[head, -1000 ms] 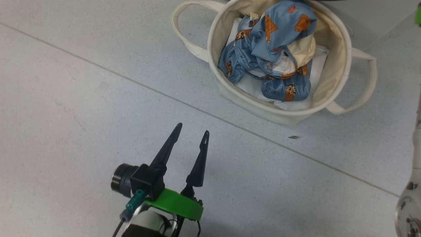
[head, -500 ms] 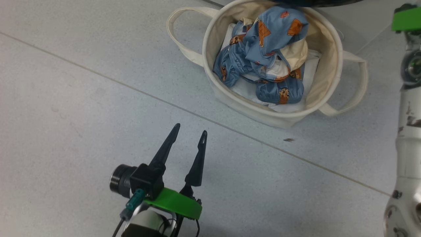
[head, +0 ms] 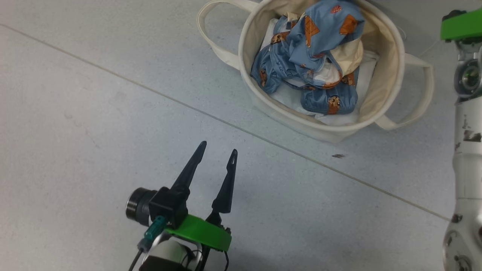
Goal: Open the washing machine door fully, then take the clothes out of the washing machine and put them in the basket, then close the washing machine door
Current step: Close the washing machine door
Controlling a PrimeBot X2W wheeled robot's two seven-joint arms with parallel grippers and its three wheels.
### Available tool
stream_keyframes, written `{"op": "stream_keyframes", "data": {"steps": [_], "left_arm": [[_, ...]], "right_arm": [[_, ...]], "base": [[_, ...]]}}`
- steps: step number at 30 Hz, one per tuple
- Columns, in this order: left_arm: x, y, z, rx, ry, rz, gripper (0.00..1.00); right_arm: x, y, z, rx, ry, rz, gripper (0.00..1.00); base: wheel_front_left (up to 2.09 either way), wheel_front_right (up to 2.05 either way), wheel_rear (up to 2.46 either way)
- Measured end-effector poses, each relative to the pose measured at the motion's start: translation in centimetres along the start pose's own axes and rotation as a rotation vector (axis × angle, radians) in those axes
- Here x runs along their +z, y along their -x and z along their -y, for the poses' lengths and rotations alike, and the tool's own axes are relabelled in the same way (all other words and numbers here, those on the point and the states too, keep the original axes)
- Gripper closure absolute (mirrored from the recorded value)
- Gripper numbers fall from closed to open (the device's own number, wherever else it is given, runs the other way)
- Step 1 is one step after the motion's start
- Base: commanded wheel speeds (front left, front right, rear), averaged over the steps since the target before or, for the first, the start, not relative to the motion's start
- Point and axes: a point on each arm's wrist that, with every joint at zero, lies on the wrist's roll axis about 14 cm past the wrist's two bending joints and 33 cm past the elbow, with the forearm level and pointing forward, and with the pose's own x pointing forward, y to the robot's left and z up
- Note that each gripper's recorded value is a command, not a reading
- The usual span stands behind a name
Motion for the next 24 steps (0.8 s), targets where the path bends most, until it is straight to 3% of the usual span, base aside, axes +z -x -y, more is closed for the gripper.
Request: {"op": "stream_keyframes", "data": {"steps": [17,24], "left_arm": [[-0.4,-0.6,0.1,-0.003,-0.004,-0.007,0.0],[-0.2,-0.5,0.0,0.012,0.022,-0.009,0.0]], "right_arm": [[-0.2,-0.8,0.6,-0.02,-0.033,0.016,1.0],[1.7,-0.3,-0.2,-0.012,-0.074,0.034,1.0]], "base": [[0.0,0.0,0.0],[0.0,0.0,0.0]]}}
